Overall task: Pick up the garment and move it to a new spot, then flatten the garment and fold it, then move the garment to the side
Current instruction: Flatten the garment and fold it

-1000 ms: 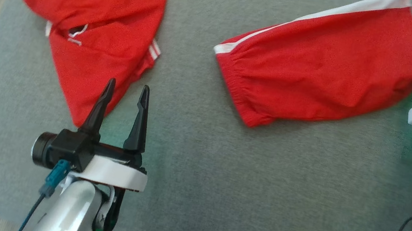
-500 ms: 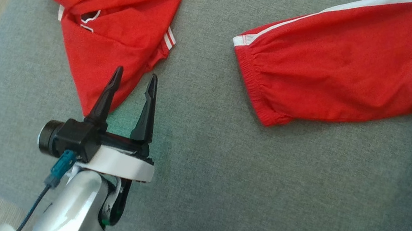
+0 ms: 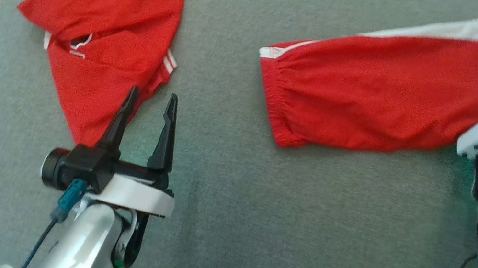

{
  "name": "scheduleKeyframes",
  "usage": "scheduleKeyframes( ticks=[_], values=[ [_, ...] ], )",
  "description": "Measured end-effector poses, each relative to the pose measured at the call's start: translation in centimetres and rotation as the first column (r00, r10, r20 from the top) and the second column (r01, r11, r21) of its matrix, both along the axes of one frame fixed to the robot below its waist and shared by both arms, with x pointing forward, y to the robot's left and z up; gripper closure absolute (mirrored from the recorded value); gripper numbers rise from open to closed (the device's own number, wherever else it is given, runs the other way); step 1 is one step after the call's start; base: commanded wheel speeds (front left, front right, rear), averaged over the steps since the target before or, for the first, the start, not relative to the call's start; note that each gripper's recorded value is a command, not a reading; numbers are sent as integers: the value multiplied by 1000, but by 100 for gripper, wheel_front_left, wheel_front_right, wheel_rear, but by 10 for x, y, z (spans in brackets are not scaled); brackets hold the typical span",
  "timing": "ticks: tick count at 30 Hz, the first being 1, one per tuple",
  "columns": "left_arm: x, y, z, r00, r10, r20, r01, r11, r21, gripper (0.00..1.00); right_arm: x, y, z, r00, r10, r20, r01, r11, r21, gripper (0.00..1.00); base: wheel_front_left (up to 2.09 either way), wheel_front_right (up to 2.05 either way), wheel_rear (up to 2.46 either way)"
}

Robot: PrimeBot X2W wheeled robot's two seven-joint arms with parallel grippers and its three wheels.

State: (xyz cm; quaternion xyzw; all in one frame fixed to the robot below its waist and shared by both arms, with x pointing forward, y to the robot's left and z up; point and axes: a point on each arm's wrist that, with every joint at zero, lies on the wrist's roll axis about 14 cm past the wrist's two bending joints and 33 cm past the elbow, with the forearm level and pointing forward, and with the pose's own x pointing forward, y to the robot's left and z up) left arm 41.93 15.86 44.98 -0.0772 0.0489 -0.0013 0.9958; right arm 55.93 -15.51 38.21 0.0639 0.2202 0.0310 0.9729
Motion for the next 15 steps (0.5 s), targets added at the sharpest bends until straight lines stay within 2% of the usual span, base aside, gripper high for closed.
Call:
scheduleKeyframes(
  ticks=[6, 11, 15],
  values=[
    [-9, -7, 8, 1000, -13, 19, 13, 1000, -12, 0, -40, -61, 6, 987, -158, 8, 158, 987, 23, 100, 0, 0, 0],
    [-13, -11, 16, 999, -28, 42, 28, 1000, -8, 0, -73, -124, 18, 944, -327, 37, 325, 944, 63, 100, 0, 0, 0],
    [-18, -10, 16, 999, -22, 44, 22, 1000, -7, 0, -92, -148, 27, 912, -404, 69, 396, 912, 106, 100, 0, 0, 0]
  ],
)
